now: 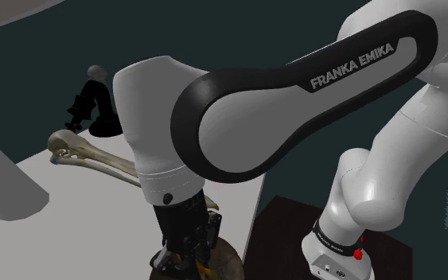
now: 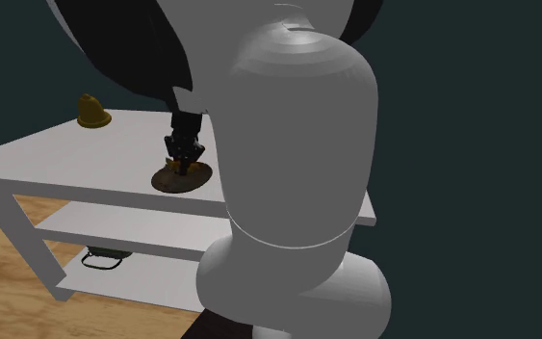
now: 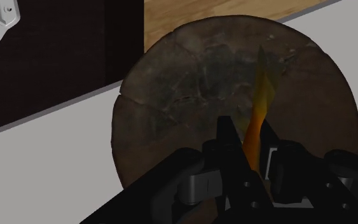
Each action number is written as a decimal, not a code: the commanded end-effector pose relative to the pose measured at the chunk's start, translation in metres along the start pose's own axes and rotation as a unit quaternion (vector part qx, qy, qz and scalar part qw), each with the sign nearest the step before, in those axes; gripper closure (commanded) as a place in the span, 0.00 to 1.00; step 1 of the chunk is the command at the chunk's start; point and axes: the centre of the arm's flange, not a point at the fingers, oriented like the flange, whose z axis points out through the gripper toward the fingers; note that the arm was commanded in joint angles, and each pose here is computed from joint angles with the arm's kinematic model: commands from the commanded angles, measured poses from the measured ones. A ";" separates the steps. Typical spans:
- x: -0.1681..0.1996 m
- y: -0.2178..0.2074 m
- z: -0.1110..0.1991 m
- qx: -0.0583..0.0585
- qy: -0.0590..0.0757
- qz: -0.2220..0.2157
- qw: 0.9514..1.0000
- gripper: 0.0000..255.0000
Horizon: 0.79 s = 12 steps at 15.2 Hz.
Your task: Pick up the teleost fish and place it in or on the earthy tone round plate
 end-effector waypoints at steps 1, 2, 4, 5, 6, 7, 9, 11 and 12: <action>0.001 0.000 0.002 0.000 0.000 0.000 1.000 1.00; 0.001 0.000 0.002 0.000 0.000 0.000 1.000 1.00; 0.001 0.000 0.002 0.000 0.000 0.000 1.000 1.00; 0.001 0.000 0.002 0.000 0.000 0.000 1.000 1.00; 0.001 0.000 0.001 0.000 0.000 0.000 1.000 1.00; 0.001 0.000 0.001 0.000 0.000 0.000 1.000 0.00; 0.001 0.000 0.001 0.000 0.000 0.000 1.000 0.00; 0.001 0.000 0.001 0.000 0.000 0.000 1.000 0.00; 0.001 0.000 0.001 0.000 0.000 0.000 1.000 0.00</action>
